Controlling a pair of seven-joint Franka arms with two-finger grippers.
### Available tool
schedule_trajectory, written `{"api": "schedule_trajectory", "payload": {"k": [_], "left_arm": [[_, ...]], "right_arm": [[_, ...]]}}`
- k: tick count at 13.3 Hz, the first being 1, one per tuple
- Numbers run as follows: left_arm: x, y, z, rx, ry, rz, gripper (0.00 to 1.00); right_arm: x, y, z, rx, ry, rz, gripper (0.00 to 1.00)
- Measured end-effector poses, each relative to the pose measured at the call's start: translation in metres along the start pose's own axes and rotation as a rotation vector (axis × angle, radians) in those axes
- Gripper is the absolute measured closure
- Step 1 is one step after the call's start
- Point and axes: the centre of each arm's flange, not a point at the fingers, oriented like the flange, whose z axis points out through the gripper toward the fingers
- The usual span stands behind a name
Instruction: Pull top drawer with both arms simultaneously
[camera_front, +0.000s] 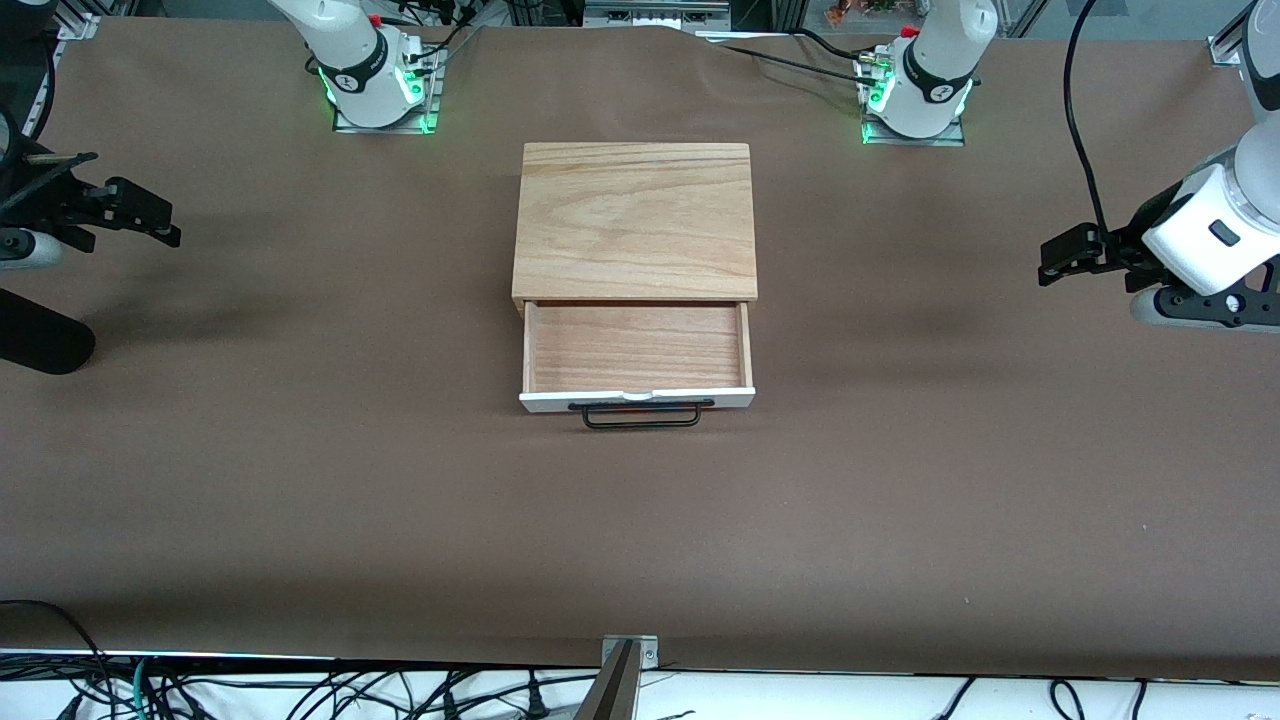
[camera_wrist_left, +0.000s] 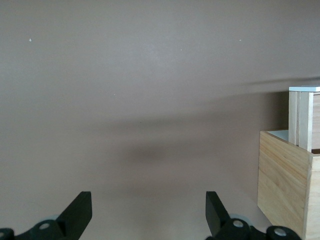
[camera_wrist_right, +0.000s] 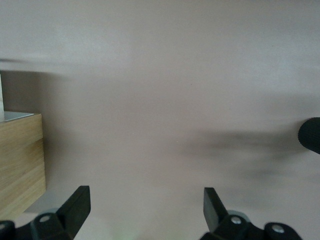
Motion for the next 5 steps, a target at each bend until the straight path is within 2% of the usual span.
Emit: {"api": "schedule_trajectory", "payload": {"k": [5], "left_arm": [[0.0004, 0.0000, 0.0038, 0.000, -0.006, 0.000, 0.00]], "right_arm": [[0.0004, 0.0000, 0.0006, 0.000, -0.001, 0.000, 0.00]]}}
